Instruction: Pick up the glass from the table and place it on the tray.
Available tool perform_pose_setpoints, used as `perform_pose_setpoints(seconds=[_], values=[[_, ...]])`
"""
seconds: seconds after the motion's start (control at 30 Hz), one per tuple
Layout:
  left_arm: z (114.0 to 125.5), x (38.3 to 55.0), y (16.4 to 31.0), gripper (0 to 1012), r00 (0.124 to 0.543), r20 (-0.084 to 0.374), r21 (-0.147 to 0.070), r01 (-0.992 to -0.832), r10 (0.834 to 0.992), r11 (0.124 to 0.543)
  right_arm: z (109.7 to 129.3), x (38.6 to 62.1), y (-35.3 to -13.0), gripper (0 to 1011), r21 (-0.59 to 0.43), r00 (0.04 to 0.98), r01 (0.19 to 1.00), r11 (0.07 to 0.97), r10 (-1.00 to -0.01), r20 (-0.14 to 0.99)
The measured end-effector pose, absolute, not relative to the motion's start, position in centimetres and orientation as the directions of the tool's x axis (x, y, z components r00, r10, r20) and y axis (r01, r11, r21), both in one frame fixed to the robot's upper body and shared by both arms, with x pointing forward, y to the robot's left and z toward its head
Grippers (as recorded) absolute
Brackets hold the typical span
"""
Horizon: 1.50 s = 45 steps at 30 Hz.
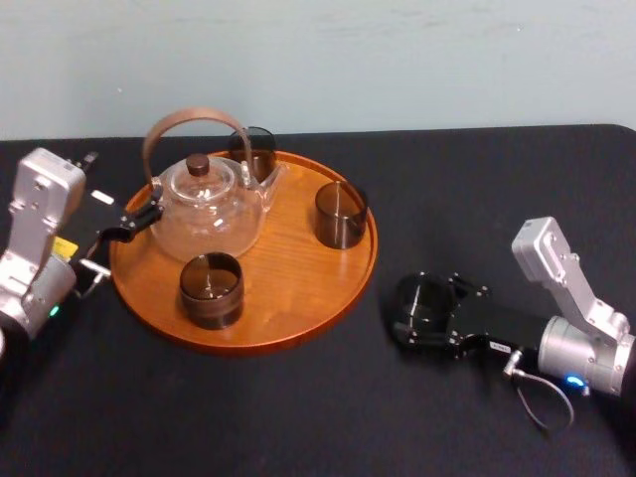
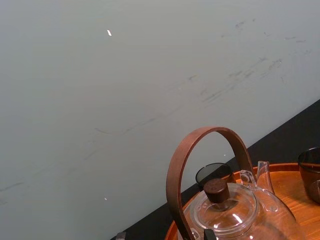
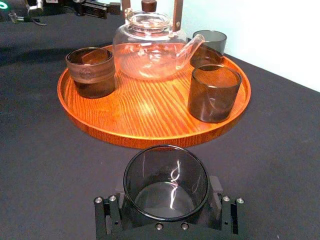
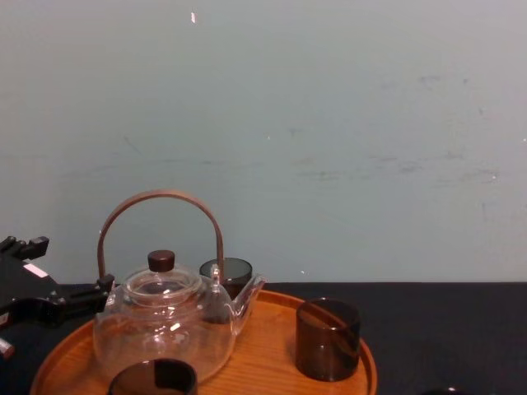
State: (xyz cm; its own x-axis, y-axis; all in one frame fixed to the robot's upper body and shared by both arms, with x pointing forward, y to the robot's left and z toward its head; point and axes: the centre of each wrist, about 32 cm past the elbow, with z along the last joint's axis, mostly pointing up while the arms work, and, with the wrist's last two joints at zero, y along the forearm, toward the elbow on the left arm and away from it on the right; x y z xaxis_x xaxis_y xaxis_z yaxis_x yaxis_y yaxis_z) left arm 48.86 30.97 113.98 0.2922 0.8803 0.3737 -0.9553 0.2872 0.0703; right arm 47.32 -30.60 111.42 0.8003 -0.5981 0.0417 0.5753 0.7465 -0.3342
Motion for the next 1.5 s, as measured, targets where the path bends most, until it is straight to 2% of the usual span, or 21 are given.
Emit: perform_pose_setpoints(seconds=[0.23, 0.4, 0.87, 1.3, 1.5], values=[[114.0, 48.9, 31.0, 1010, 0.292, 0.374, 0.07, -0.955, 0.88, 0.287, 111.3, 48.6, -29.9, 985, -0.335, 0.801, 0.575, 0.746, -0.597, 0.045], [114.0, 48.9, 31.0, 1009, 0.292, 0.374, 0.07, -0.955, 0.88, 0.287, 111.3, 48.7, -29.8, 904, -0.336, 0.801, 0.575, 0.746, -0.597, 0.046], [114.0, 48.9, 31.0, 1010, 0.292, 0.374, 0.07, -0.955, 0.88, 0.287, 111.3, 49.3, -29.6, 904, -0.312, 0.817, 0.554, 0.772, -0.575, 0.029], [114.0, 48.9, 31.0, 1010, 0.292, 0.374, 0.07, -0.955, 0.88, 0.287, 113.5, 50.0, -28.7, 904, -0.286, 0.83, 0.544, 0.789, -0.555, 0.048], [114.0, 48.9, 31.0, 1010, 0.292, 0.374, 0.07, -0.955, 0.88, 0.287, 115.2, 51.0, -28.0, 904, -0.282, 0.829, 0.549, 0.787, -0.554, 0.069]])
